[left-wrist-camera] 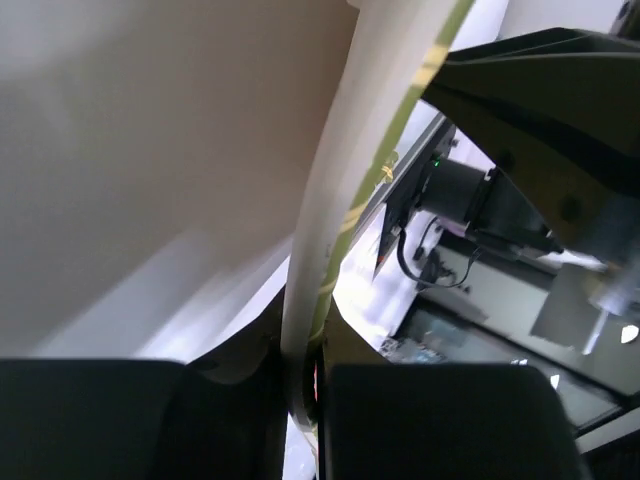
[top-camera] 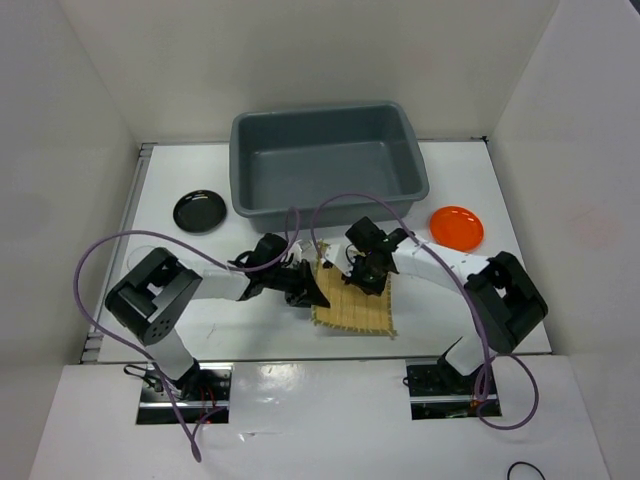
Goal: Place the mixed dishes into the plastic bin
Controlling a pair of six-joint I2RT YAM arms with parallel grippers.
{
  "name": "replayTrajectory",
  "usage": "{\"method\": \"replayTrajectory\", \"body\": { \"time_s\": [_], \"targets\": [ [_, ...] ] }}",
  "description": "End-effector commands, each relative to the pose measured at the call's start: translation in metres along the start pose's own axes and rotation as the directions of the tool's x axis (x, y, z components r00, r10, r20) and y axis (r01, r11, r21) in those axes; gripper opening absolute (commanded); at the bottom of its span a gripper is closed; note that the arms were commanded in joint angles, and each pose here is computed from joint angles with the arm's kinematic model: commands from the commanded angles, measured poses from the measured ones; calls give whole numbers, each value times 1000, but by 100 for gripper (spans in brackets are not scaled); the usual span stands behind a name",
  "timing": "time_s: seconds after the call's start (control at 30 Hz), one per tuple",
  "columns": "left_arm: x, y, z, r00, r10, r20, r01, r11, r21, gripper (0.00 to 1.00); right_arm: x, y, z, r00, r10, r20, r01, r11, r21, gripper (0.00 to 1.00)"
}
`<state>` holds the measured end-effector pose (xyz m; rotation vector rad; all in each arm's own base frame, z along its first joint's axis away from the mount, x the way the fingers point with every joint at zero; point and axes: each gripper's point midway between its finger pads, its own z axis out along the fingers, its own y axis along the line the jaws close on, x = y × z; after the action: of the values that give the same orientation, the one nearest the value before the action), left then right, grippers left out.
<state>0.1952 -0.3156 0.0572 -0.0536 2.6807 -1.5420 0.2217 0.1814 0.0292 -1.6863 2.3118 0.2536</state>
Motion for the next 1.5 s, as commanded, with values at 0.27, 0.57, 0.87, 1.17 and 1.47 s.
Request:
{"method": "replayTrajectory", "body": {
  "time_s": [0.27,0.57,0.87,1.17,1.47],
  "targets": [
    [20,-87,-57,979,200,-33,-202,977,-69,0,-26,-64,-224,821,82,565,-274,925,264,0],
    [-84,-209,-127,949,237,208,-258,963,83,0,60,-18,-340,516,-246,821,-703,425,570,34],
    [-243,-237,-98,919,270,287,-299,953,59,0,82,-12,-339,500,-300,812,-751,317,579,65],
    [-324,-175,-39,960,116,255,-141,987,83,0,83,-15,-337,505,-290,813,-753,312,579,62],
    [-356,-120,-2,965,-4,263,-28,992,120,0,84,-20,-333,505,-268,821,-760,312,569,62]
  ]
}}
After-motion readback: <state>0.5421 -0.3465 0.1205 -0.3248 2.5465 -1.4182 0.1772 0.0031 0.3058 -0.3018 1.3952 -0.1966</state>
